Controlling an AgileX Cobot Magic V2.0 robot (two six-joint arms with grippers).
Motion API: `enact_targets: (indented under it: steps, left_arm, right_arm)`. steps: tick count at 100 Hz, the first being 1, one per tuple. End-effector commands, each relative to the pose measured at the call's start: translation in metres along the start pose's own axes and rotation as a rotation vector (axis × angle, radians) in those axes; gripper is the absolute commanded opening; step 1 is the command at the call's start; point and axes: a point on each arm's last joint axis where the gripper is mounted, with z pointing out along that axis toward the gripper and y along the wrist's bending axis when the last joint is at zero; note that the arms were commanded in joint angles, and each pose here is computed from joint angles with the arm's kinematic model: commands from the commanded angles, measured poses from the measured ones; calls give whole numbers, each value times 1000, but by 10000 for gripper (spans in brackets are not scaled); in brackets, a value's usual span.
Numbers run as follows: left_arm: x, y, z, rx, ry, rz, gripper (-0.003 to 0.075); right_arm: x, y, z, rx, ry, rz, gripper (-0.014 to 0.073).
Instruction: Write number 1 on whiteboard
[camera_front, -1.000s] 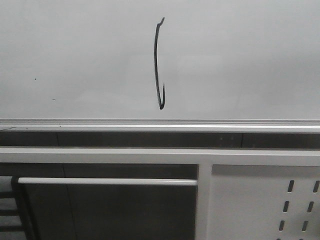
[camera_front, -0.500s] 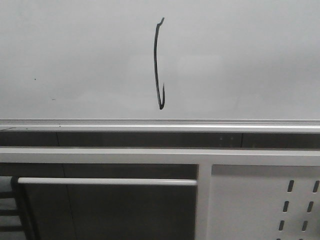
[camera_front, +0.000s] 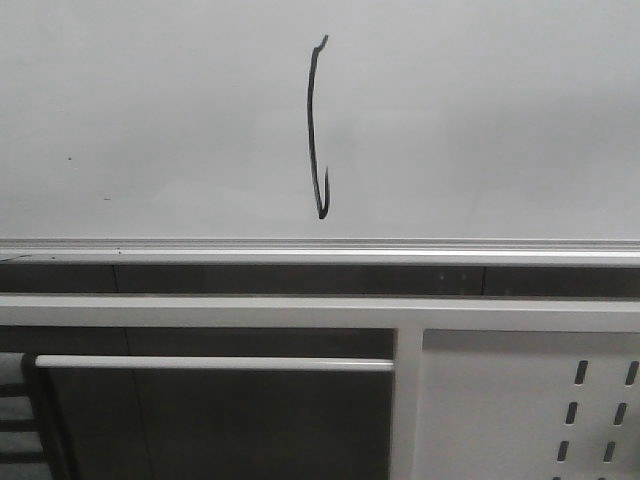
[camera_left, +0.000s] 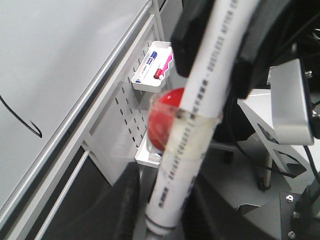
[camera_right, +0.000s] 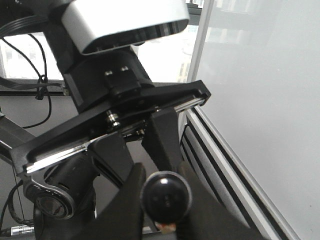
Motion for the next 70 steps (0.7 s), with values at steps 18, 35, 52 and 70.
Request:
enact_targets:
  steps: [18, 35, 52, 70]
  left_arm:
    - [-18, 4, -6, -25, -100, -22, 171]
    - [-22, 2, -10, -10, -99, -10, 171]
    - [-21, 0, -10, 13, -85, -10, 171]
    - [-20, 0, -10, 8, -71, -3, 169]
  right_arm:
    - [-11, -1, 1, 5, -34, -9, -79]
    - [-8, -3, 2, 41, -6, 1, -79]
    - [-7, -3, 2, 41, 1, 4, -79]
    - [-8, -3, 2, 35, 0, 4, -79]
